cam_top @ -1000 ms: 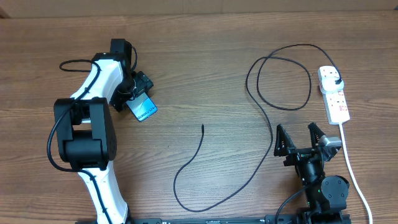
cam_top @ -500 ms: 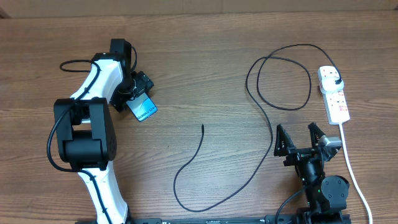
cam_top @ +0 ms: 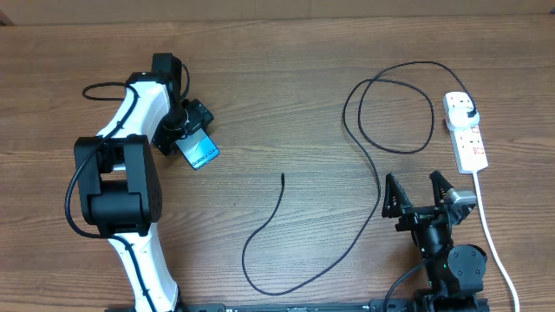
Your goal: Plug charger to phone and switch on socket
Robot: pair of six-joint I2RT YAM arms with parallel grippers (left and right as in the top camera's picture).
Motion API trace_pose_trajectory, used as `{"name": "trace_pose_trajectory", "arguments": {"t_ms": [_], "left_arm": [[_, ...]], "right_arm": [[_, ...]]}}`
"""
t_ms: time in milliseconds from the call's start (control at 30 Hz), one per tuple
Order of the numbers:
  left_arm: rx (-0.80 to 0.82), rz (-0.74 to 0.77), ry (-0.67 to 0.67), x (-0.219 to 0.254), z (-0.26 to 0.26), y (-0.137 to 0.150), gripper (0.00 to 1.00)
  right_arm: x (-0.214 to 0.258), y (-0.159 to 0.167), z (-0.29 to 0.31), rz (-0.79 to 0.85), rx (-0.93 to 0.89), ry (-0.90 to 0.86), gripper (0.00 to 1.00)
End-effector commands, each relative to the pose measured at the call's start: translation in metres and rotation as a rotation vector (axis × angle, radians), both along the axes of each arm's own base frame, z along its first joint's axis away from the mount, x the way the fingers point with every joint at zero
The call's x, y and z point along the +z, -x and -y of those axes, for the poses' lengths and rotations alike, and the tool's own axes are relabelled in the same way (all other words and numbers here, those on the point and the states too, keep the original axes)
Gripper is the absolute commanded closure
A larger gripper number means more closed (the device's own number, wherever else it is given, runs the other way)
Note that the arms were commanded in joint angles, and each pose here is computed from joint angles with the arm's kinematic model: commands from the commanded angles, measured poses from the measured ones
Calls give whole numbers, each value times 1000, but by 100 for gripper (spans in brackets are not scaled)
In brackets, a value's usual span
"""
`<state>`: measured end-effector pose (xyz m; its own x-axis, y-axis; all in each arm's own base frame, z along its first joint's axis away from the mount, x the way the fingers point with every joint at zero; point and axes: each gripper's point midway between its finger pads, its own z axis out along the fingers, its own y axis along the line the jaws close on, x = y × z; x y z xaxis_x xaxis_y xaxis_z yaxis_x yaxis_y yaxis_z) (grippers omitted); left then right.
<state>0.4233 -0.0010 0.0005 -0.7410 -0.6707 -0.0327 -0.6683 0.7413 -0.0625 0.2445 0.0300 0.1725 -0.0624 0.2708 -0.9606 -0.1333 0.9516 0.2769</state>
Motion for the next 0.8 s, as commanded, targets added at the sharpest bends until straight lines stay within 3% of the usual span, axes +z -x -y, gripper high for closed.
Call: {"name": "trace_pose_trajectory", "arguments": {"t_ms": [0,67,167,767], "left_arm": [[13,-136,51,-43,5,27,9],[24,-143,44,-43,4,29,9],[24,-148,45,-43,4,30,0],[75,-205,11,-42,-2,44,0]], "right_arm": [[-2,0,1,2,-8,4,0],[-2,0,1,2,-8,4,0],[-2,0,1,2,-8,4,0],[-2,0,1,2,-8,4,0]]}}
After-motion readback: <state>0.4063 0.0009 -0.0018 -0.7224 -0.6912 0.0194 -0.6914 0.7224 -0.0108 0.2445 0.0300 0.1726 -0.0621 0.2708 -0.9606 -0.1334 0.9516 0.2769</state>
